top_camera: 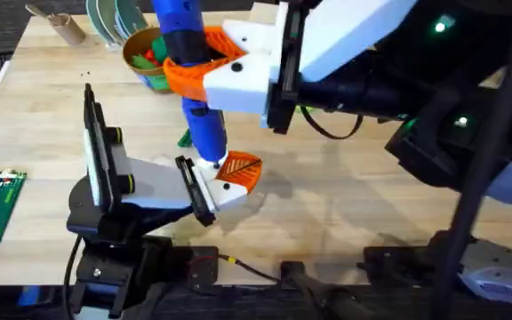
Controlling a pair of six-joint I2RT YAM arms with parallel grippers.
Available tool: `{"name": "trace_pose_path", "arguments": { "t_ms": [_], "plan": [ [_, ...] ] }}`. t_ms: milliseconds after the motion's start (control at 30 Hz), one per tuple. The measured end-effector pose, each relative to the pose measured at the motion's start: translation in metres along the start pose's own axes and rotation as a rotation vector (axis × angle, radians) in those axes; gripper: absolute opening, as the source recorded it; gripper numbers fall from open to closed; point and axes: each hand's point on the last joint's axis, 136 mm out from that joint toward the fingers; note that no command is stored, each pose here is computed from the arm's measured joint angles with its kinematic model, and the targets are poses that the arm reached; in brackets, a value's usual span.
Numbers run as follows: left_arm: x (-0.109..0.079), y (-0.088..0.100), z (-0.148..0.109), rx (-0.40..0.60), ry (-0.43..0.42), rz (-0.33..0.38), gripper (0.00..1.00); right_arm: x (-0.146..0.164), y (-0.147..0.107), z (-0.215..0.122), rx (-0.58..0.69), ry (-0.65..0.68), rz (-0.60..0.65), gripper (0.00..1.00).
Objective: Pick up the gripper from the table and insert it into the empty holder that is missing its gripper. Then pick up a screw, insert it into the mounting hole, and use the screwdriver to tighten it. Finally, clean up the table by picking up the vegetable and placing it into the bucket.
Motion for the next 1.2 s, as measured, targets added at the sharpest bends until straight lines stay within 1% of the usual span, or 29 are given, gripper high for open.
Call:
{"name": "trace_pose_path", "arguments": {
  "t_ms": [133, 267, 367, 433, 500, 533, 633, 733, 767, 900, 1033, 1067, 1200],
  "plan": [
    [0.000, 0.000, 0.000, -0.001, 0.001, 0.002, 0.017, -0.002, 0.009, -0.002, -0.034, 0.000, -0.019, 0.027],
    [0.000, 0.000, 0.000, -0.001, 0.001, 0.002, 0.017, -0.009, 0.042, -0.013, -0.150, -0.017, -0.096, 0.027],
    [0.000, 0.000, 0.000, 0.000, 0.001, 0.001, 0.017, -0.014, 0.070, -0.028, -0.241, -0.040, -0.164, 0.027],
    [0.000, 0.000, 0.000, -0.001, 0.001, 0.002, 0.017, -0.021, 0.083, -0.038, -0.279, -0.070, -0.208, 0.027],
    [0.000, 0.000, 0.000, 0.000, 0.001, 0.001, 0.017, -0.034, 0.086, -0.046, -0.274, -0.115, -0.241, 0.027],
    [0.000, 0.000, 0.000, -0.001, 0.001, 0.002, 0.017, -0.045, 0.083, -0.049, -0.255, -0.151, -0.259, 0.027],
    [0.000, 0.000, 0.000, 0.000, 0.001, 0.001, 0.017, -0.089, 0.062, -0.061, -0.149, -0.276, -0.312, 0.027],
    [0.000, 0.000, 0.000, -0.001, 0.001, 0.002, 0.017, -0.142, 0.034, -0.081, -0.014, -0.435, -0.361, 0.027],
    [0.000, 0.000, 0.000, 0.000, 0.001, 0.001, 0.017, -0.162, 0.023, -0.091, 0.043, -0.501, -0.381, 0.027],
    [0.000, 0.000, 0.000, 0.000, 0.001, 0.002, 0.017, -0.226, -0.016, -0.136, 0.269, -0.727, -0.474, 0.027],
    [0.000, 0.000, 0.000, 0.000, 0.001, 0.001, 0.017, -0.267, -0.045, -0.183, 0.506, -0.892, -0.589, 0.027],
    [0.000, 0.000, 0.000, 0.000, 0.001, 0.001, 0.017, -0.285, -0.063, -0.210, 0.688, -0.957, -0.677, 0.027],
    [0.000, 0.000, 0.000, 0.000, 0.001, 0.001, 0.017, -0.297, -0.092, -0.229, 0.896, -0.956, -0.744, 0.027]
  ]
}}
Point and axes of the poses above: each hand's point on the last joint's axis, 136 mm out from that joint toward the fingers, its own z axis out along the fingers, its own x axis along the line the jaws close on, y = z × x, and after that the axes turned 15 degrees about z, right-handed
